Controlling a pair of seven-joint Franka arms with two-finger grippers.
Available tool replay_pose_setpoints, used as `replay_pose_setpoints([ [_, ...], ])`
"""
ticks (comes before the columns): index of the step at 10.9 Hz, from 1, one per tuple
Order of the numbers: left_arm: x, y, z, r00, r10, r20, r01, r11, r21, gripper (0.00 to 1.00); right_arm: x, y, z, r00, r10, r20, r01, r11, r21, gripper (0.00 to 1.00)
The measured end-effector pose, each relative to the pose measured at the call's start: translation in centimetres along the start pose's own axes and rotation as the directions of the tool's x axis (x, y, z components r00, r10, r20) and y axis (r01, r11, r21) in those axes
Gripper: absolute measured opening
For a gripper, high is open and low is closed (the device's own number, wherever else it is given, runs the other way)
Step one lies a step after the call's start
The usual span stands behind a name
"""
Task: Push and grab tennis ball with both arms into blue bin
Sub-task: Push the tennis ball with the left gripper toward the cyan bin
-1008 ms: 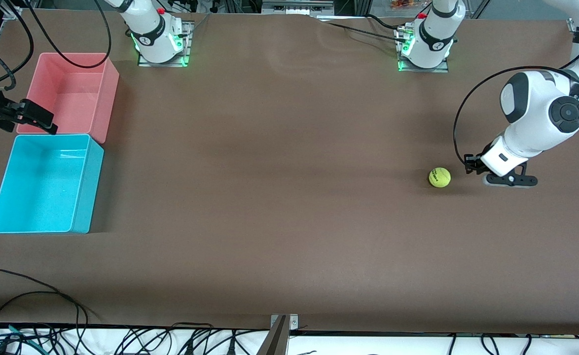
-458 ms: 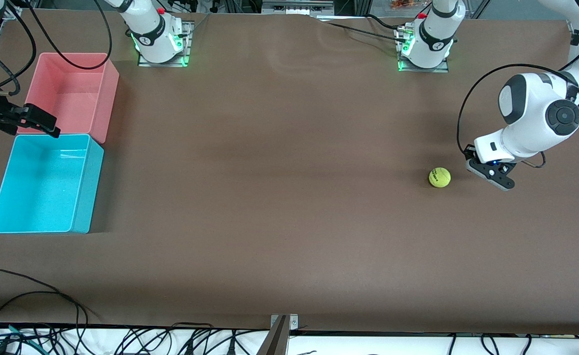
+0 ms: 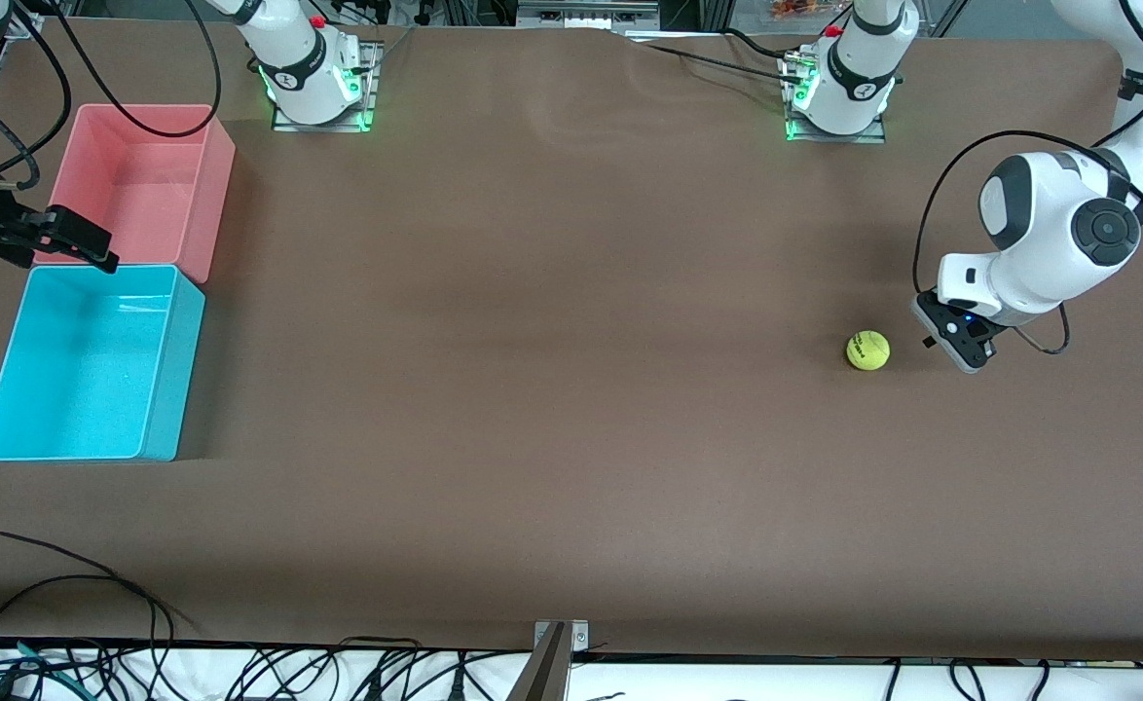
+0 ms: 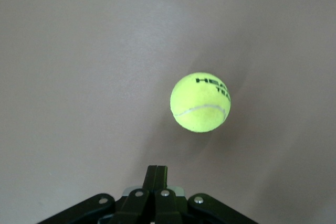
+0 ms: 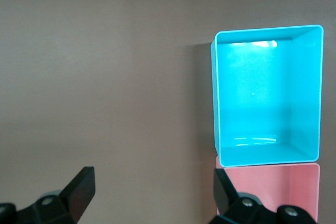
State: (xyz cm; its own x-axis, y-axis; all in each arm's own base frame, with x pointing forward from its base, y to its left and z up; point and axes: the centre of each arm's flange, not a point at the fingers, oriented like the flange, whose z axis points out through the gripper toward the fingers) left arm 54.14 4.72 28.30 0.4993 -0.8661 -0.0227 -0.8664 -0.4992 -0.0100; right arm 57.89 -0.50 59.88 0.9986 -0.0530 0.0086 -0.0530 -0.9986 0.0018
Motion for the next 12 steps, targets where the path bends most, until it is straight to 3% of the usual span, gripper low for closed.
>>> replay_pose_setpoints([
  [4, -0.8, -0.1, 1.2, 0.969, 0.245, 0.004, -0.245, 0.969, -0.012, 0.01, 0.3, 0.0, 0.5, 1.0, 0.0, 0.0, 0.0, 1.0, -0.001, 1.0],
  [12, -1.6, 0.5, 7.8, 0.954, 0.301, 0.018, -0.297, 0.949, -0.102, 0.01, 0.9, -0.1, 1.2, 1.0, 0.0, 0.0, 0.0, 1.0, -0.003, 1.0],
])
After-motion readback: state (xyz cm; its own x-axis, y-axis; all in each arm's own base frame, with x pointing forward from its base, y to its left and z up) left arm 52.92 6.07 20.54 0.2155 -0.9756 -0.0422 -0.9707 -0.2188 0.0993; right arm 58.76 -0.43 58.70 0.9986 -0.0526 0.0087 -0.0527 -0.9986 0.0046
